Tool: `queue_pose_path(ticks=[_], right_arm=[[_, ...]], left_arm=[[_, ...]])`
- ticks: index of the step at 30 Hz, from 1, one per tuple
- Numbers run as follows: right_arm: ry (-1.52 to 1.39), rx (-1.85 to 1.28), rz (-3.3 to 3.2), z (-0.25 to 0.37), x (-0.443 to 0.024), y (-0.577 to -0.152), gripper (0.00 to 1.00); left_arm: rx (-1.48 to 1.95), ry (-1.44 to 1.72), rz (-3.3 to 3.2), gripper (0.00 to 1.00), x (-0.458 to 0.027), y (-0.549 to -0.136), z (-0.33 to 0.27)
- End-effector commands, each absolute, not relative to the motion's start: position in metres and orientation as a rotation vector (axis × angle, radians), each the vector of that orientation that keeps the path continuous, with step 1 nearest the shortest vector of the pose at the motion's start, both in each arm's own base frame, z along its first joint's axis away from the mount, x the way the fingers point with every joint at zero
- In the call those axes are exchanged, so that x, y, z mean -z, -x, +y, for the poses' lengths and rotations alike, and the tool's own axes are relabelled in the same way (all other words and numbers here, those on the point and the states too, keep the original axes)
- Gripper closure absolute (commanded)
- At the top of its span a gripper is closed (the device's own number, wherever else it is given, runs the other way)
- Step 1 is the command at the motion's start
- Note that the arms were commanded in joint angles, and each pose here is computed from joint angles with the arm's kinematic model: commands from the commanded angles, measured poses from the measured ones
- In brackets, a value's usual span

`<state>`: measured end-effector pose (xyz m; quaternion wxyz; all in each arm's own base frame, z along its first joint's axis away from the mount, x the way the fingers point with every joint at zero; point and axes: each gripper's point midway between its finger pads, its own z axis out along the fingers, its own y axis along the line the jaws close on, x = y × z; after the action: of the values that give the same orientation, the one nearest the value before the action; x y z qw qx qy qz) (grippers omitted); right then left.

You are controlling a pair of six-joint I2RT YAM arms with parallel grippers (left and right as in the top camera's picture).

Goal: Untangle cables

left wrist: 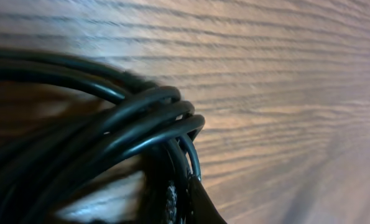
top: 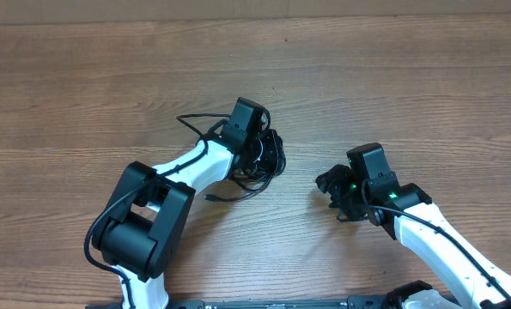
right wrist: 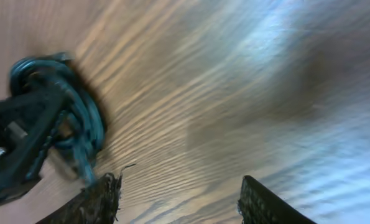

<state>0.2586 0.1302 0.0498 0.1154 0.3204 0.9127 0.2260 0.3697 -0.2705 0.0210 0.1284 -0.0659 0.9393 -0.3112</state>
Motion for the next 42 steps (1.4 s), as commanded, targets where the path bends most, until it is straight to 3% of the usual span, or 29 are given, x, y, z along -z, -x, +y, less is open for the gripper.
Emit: queue_pose_path(ticks=[1,3,7,14,22,30,42], right_arm=[[-0.645,-0.873,2.71,0.159,-0.065,-0.256,0.37],[-0.464,-1.026,2.707,0.179,-0.077,-0.253,0.37],[-0.432,-1.048,2.693,0.182,-0.081,-0.255,0.37],[-0.34,-1.183,2.641,0.197,-0.096,-0.257,0.37],[0.018,-1.267,2.546,0.212,-0.113,-0.253,0.36],[0.06,-1.274,2.488,0.215,-0.121,-0.26,0.37],[0.356,-1.147,2.211,0.221,-0.15,-0.289,0.34]], left_arm=[[1.109,0.074,2.578,0.96,-0.094,-0.384,-0.282],[1.17,0.05,2.5,0.96,-0.131,-0.384,-0.277],[1.191,0.044,2.409,0.96,-0.176,-0.383,-0.264],[1.235,0.176,2.375,0.96,-0.218,-0.368,-0.244],[1.283,0.297,2.382,0.96,-0.224,-0.366,-0.243],[1.279,0.463,2.426,0.96,-0.215,-0.364,-0.237],[1.365,0.777,2.412,0.96,-0.218,-0.365,-0.236]])
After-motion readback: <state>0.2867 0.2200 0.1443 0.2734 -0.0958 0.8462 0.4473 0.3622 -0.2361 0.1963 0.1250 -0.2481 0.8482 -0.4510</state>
